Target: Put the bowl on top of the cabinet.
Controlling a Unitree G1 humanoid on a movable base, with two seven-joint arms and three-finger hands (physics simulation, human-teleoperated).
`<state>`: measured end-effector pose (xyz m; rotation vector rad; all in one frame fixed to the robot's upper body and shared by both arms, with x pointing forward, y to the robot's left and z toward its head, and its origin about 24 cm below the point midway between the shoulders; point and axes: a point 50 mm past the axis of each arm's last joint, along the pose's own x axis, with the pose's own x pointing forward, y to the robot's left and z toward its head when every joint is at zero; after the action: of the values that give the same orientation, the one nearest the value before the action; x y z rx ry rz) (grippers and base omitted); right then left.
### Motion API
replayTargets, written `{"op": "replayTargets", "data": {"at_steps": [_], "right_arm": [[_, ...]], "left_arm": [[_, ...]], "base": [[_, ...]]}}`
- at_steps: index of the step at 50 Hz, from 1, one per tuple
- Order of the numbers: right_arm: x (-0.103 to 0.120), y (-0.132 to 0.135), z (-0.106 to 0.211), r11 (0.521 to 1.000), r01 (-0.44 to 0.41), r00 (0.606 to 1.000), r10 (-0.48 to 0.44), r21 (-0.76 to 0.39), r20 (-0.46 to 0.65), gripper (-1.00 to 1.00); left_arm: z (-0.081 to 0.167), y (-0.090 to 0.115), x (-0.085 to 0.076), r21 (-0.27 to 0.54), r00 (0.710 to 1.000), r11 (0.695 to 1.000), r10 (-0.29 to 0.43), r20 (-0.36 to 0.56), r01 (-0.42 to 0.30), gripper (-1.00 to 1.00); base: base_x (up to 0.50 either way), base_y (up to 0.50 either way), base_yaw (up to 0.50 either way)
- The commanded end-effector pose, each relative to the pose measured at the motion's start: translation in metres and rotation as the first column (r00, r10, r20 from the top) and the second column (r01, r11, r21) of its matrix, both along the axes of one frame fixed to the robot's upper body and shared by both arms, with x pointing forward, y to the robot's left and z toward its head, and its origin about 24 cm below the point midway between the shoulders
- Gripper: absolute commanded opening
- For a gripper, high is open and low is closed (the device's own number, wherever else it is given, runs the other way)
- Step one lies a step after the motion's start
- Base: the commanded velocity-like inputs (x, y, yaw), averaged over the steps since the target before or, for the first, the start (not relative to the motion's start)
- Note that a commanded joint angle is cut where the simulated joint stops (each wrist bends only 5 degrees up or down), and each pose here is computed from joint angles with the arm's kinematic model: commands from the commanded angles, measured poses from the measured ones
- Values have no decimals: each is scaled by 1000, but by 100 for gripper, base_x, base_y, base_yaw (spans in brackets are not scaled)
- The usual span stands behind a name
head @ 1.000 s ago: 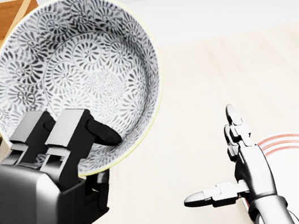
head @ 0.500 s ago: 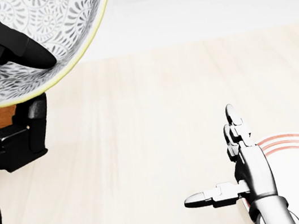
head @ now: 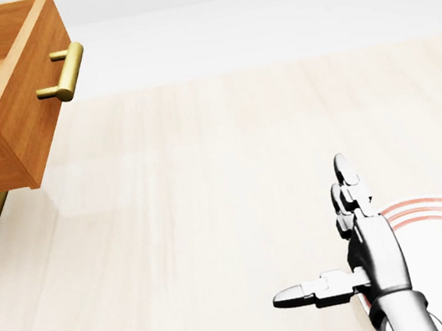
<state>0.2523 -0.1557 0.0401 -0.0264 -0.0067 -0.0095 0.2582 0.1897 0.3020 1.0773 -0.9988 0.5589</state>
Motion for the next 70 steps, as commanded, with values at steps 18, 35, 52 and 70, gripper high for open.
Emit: {"op": "replayTargets", "data": {"at_steps": [18,35,52,70], "right_arm": [[-1,-2,0,1000,5,1000,-5,1,1,100],[-1,-4,1,1000,12,1000,-12,2,2,100],[-1,-4,0,1000,15,1000,-15,-2,2,100],[-3,-5,2,1000,20,1000,-20,-2,9,100]], "left_arm": [[12,101,49,-103,938,933,346,1,-344,-99],[1,161,66,-112,823,817,550,-144,-566,-100],[-43,212,65,-36,634,687,648,-422,-726,-99],[-88,226,57,-1,535,645,634,-559,-765,-98]], "base": [[0,0,0],[0,0,0],[0,0,0],[0,0,0]]}}
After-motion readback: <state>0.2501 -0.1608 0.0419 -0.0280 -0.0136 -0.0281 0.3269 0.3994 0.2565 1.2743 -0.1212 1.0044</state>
